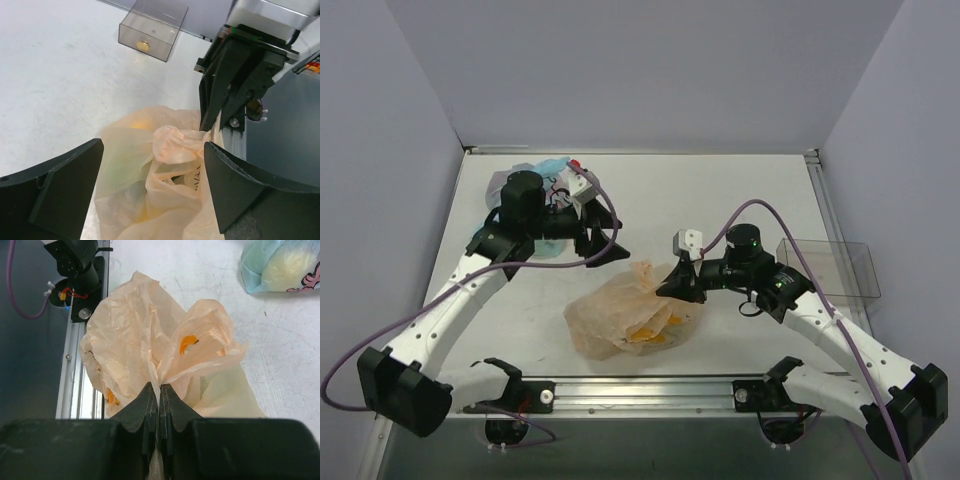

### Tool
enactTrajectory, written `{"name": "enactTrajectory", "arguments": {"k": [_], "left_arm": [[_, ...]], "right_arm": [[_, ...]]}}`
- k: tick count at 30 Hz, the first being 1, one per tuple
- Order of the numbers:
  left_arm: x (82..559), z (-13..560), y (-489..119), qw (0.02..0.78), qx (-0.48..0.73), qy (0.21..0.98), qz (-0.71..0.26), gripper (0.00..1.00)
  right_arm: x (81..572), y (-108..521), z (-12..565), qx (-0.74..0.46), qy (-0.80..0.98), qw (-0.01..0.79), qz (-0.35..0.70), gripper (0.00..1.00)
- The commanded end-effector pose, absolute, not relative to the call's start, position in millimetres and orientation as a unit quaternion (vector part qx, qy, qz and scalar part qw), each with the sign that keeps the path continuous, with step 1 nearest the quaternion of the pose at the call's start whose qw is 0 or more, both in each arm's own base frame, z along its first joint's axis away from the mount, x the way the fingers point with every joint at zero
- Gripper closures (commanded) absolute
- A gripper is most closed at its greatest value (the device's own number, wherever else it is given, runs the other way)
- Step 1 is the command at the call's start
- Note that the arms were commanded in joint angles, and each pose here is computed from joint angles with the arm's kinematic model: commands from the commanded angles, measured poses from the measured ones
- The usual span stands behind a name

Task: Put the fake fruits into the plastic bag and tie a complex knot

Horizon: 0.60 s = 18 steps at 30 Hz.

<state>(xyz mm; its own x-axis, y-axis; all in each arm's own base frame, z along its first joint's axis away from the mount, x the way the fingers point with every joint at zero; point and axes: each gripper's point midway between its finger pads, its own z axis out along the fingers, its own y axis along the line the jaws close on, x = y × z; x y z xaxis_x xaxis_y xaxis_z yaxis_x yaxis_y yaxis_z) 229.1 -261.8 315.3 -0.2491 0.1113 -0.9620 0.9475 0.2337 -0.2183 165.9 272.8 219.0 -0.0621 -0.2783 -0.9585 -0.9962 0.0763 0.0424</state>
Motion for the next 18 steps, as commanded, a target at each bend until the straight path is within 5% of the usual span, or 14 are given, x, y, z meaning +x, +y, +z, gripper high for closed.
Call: {"name": "enactTrajectory", "arguments": {"k": [1,18], "left_arm": [[230.3,308.2,-273.4,0.391,0.416,0.653,-0.498,0.06],[200.1,256.2,-309.5,0.261,0.427,0.677,-0.54,0.14]], "right_arm": [[164.7,274.0,231.0,-0.566,0.561,0.453,0.401,1.0],[165.9,271.2,226.7,-0.597,0.544,0.462,0.366,1.0]]}}
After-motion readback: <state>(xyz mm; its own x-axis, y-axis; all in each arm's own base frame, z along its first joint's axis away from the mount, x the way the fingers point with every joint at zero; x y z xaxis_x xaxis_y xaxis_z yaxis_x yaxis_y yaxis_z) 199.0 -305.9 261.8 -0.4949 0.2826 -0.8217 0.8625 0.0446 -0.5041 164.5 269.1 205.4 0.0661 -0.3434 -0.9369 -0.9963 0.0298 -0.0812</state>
